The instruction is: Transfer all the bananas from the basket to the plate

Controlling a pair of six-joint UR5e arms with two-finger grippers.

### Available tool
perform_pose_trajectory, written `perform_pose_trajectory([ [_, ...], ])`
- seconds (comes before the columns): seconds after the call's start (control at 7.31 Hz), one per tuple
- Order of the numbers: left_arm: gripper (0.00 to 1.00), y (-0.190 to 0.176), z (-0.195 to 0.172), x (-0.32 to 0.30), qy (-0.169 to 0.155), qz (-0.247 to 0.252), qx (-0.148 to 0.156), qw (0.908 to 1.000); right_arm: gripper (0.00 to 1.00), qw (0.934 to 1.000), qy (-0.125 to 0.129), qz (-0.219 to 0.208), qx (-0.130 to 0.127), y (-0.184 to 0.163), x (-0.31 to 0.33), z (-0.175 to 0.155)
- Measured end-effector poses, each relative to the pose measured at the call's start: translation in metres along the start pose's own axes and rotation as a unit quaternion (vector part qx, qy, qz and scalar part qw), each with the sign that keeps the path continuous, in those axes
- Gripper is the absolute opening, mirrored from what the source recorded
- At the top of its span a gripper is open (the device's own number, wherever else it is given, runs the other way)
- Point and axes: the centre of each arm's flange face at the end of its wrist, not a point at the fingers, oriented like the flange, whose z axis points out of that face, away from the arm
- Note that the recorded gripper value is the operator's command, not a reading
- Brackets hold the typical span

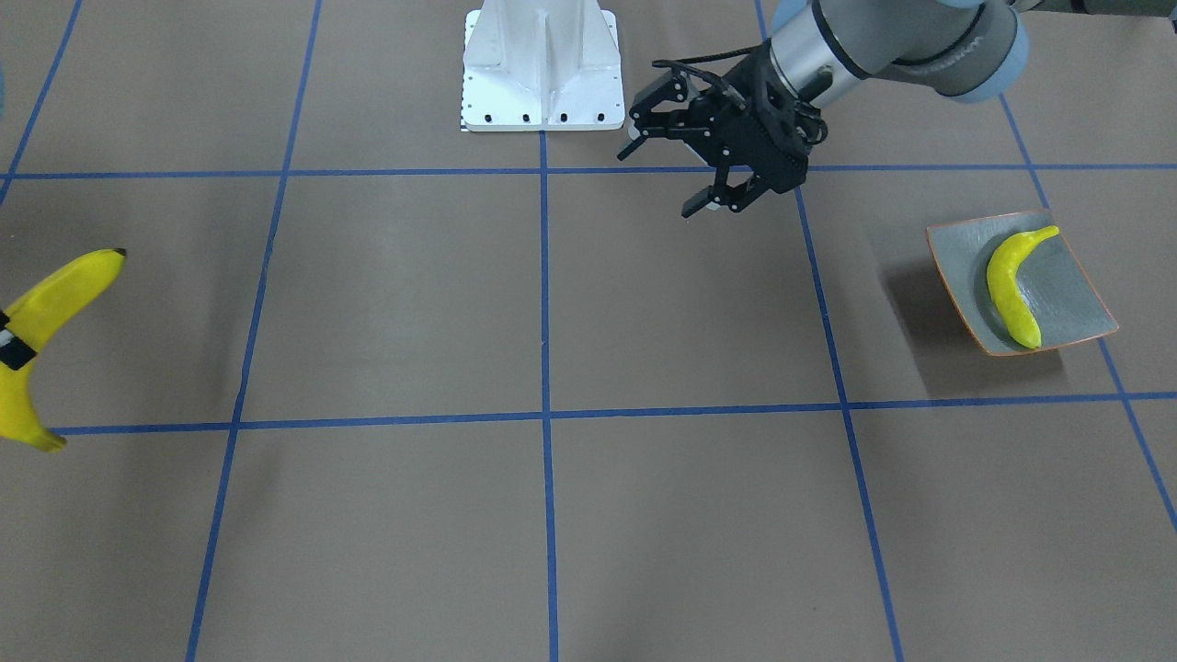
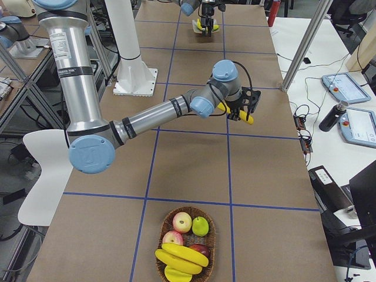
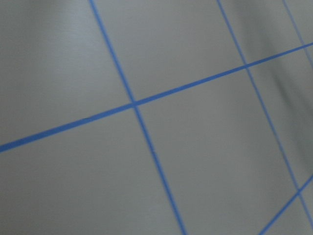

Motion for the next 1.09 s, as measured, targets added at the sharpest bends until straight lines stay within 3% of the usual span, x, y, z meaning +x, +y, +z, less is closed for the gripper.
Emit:
perform_pose_trajectory([
  [0.27, 1.00, 0.001, 0.011, 0.027, 0.019, 0.004, -0.007, 0.9998, 0.00, 0.9983, -0.046, 0.011, -0.033, 0.056, -0.090, 0.012],
  [0.55, 1.00, 0.007, 0.020, 0.038, 0.029, 0.004, -0.016, 0.9994, 0.00, 0.9951, -0.085, 0.015, -0.049, 0.128, -0.151, 0.018],
  [1.09, 1.00, 0.019, 0.023, 0.056, 0.044, -0.043, -0.028, 0.9977, 0.00, 0.9901, -0.138, 0.013, -0.025, 0.252, -0.213, 0.045],
])
